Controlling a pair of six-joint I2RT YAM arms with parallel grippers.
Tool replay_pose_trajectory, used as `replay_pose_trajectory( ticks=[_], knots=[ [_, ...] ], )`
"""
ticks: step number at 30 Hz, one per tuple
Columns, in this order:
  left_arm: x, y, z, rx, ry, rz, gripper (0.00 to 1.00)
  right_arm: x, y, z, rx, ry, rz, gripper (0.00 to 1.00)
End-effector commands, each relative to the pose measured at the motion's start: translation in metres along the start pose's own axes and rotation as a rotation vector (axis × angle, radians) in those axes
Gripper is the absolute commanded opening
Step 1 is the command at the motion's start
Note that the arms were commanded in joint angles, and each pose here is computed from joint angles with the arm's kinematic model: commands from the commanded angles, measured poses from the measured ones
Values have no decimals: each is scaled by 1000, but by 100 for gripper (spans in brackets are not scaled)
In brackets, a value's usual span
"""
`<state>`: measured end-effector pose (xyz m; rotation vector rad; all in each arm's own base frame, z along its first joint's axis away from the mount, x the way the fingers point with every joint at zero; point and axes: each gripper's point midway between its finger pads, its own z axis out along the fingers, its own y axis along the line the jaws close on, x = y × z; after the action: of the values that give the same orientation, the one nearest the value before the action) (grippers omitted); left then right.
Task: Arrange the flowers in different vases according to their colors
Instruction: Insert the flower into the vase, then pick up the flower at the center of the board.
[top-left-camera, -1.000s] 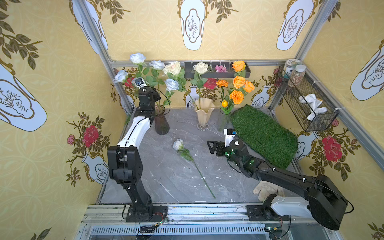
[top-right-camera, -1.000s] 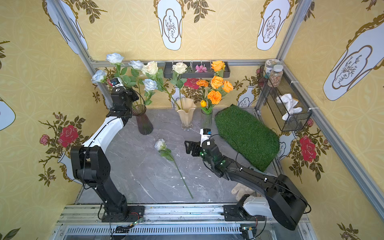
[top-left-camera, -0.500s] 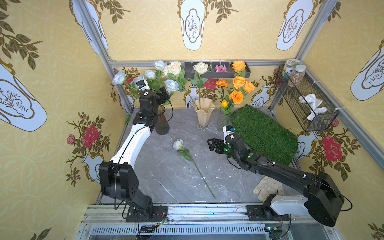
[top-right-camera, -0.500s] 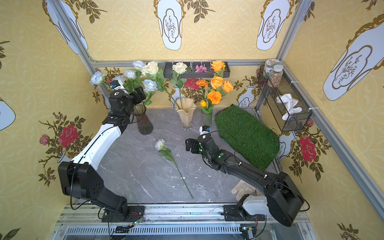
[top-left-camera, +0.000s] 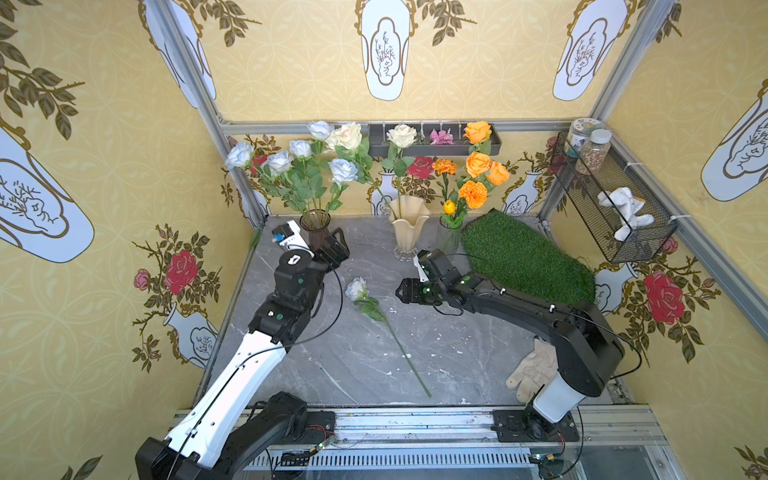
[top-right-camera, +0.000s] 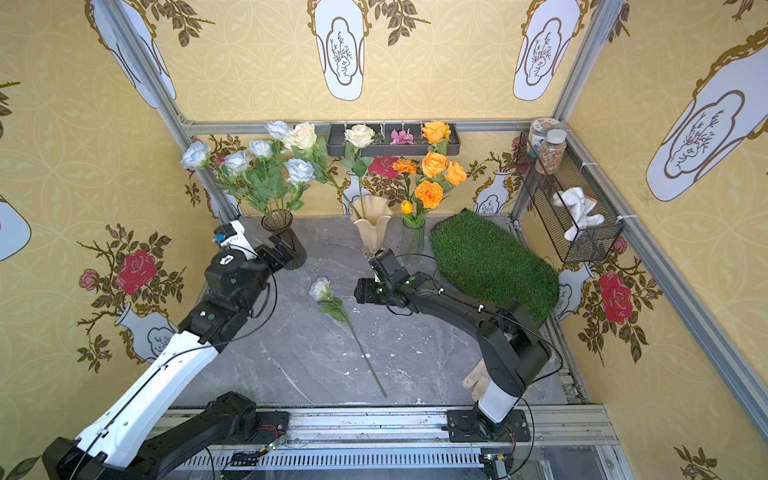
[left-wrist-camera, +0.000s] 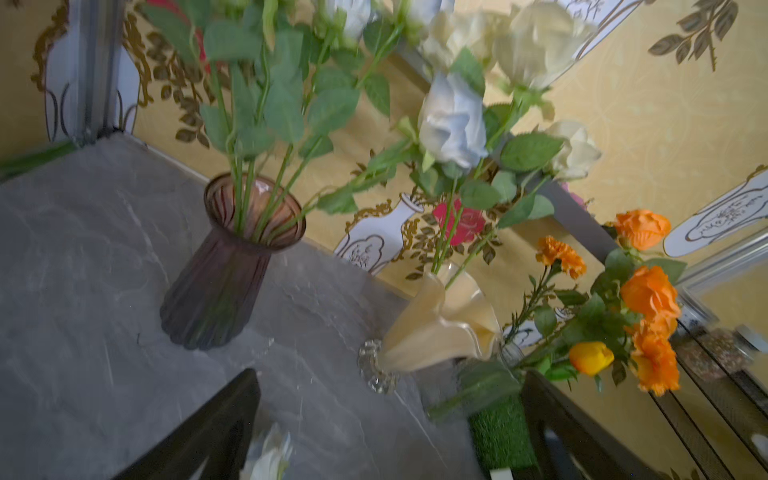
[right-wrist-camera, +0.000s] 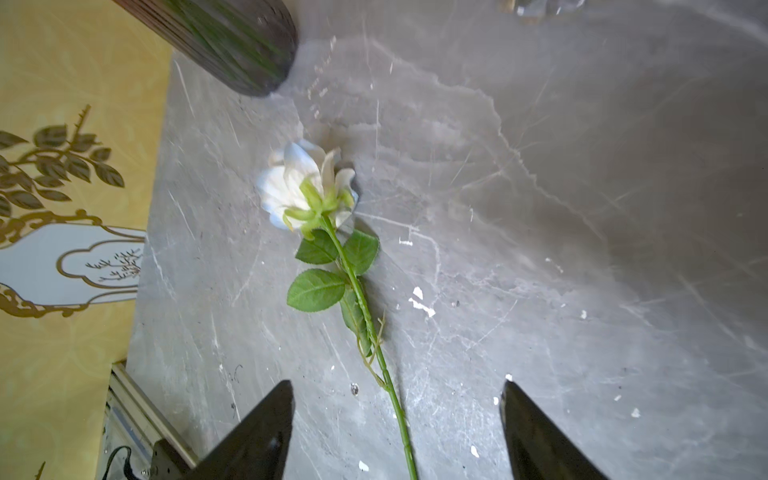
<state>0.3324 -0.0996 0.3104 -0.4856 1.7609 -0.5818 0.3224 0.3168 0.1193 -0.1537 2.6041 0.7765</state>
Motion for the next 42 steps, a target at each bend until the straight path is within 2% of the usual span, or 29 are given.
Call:
replay_pose_trajectory(
  ticks=[1,6,9,15,21,29,33,42],
  knots=[
    [49,26,-11,-36,71,-152,100,27,6,12,45,148,-44,70],
    [95,36,-26,-27,127,-255,100,48,18,32,157,244,-157,64],
    [109,41,-34,2,132,-301,99,68,21,44,169,309,-120,60],
    [111,49,-46,67,105,-335,95,94,27,53,201,286,-121,59],
    [114,49,-49,90,114,-333,95,95,23,64,255,304,-135,52],
    [115,57,-55,101,97,-370,97,90,8,75,300,292,-113,47],
    [114,60,-58,104,89,-384,98,91,5,80,323,305,-121,38],
    [116,60,-56,94,94,-387,99,96,0,87,366,334,-128,37]
  ],
)
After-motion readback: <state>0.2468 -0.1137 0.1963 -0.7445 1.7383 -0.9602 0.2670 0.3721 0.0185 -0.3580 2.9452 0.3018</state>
